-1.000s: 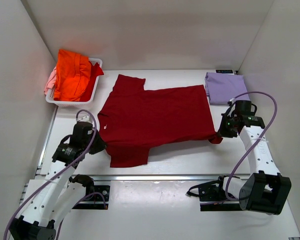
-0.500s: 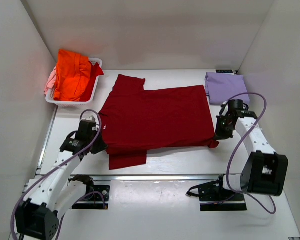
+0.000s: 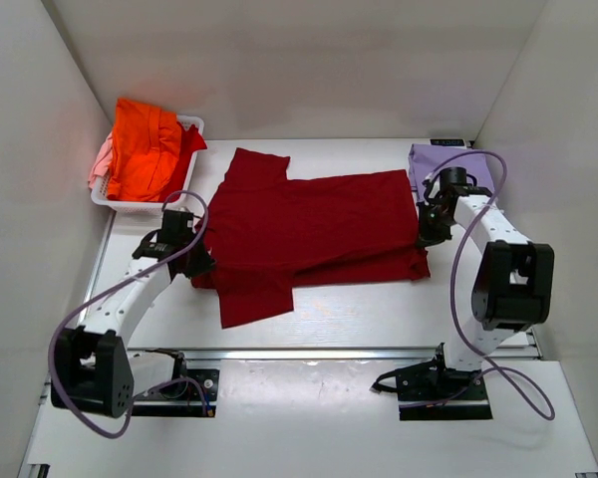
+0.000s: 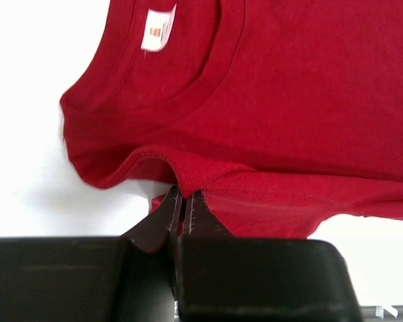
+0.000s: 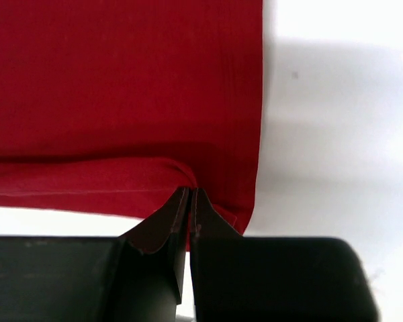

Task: Fold and stack the t-shirts
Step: Flatten out the tshirt

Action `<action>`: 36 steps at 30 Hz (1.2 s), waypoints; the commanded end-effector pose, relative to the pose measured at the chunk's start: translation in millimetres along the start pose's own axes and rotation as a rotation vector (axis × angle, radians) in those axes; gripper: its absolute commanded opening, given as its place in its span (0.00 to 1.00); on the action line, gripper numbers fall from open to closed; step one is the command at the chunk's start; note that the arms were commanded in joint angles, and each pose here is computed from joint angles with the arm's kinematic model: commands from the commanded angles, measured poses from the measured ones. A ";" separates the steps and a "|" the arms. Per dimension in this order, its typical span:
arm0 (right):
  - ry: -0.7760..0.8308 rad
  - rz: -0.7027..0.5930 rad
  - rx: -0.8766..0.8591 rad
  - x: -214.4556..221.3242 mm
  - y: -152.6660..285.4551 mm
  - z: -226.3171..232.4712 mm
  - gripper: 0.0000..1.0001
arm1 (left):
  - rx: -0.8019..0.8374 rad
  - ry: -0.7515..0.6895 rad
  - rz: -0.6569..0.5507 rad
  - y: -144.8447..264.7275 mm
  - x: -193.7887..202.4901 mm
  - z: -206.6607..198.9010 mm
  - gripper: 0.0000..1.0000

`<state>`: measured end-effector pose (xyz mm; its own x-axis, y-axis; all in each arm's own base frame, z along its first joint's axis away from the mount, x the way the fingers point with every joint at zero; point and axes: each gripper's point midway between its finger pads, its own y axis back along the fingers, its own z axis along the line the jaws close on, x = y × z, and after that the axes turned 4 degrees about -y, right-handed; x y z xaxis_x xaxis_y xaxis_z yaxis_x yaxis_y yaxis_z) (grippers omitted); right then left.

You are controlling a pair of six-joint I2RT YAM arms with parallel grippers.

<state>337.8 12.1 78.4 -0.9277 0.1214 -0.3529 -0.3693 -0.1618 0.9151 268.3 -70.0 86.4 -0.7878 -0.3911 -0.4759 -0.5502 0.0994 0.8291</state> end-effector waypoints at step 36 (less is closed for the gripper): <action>0.619 -0.510 -0.186 15.8 142.8 81.6 0.00 | 0.279 -0.121 -0.723 254.6 -162.4 -95.6 0.00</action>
<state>284.2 65.7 264.6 -0.3506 -0.3009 -0.8869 -0.8064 -0.3846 0.4493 299.6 -88.5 366.6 -0.3334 -0.3527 -0.8743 -0.9412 0.1779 0.2871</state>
